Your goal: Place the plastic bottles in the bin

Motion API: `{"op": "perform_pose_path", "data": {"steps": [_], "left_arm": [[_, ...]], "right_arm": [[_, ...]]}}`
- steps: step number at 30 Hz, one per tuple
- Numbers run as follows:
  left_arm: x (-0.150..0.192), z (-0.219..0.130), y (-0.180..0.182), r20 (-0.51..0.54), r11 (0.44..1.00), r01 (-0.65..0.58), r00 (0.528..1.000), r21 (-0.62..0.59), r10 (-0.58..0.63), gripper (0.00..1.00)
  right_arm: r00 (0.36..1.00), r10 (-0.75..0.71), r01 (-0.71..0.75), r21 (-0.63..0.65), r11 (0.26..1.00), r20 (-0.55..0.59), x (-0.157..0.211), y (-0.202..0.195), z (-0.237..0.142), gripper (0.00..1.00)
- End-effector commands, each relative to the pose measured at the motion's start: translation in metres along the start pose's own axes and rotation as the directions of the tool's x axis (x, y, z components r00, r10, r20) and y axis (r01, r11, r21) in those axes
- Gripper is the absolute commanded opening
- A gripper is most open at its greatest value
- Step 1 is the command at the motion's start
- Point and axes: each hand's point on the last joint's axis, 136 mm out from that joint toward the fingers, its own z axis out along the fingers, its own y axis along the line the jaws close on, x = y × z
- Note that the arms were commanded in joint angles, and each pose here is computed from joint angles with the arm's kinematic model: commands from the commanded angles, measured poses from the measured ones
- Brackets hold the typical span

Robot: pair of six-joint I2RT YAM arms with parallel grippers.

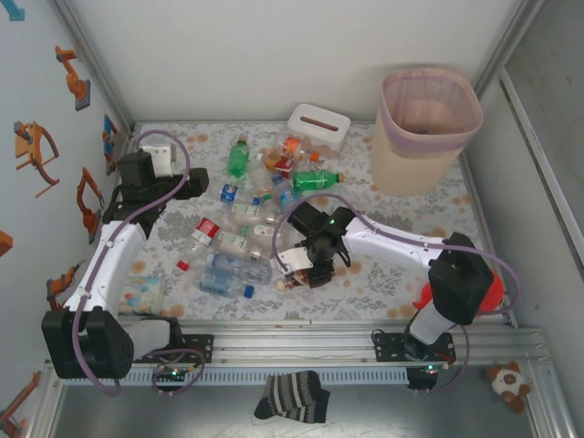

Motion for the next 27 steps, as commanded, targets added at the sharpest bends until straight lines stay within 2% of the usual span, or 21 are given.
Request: {"op": "perform_pose_path", "data": {"steps": [1, 10, 27], "left_arm": [[0.003, 0.0, 0.0, -0.008, 1.0, -0.025, 1.0, -0.003, 0.025, 1.0], [0.002, 0.0, 0.0, -0.008, 1.0, -0.026, 1.0, -0.004, 0.026, 1.0], [0.003, -0.001, 0.0, -0.01, 1.0, -0.028, 1.0, -0.009, 0.028, 1.0]], "right_arm": [[1.0, -0.008, 0.008, -0.031, 0.999, -0.001, 0.0, 0.01, 0.008, 0.65], [0.995, -0.002, 0.001, -0.012, 1.0, -0.096, 0.019, 0.007, 0.022, 0.66], [0.991, 0.012, -0.021, -0.068, 0.998, -0.13, 0.027, 0.011, 0.048, 0.69]]}}
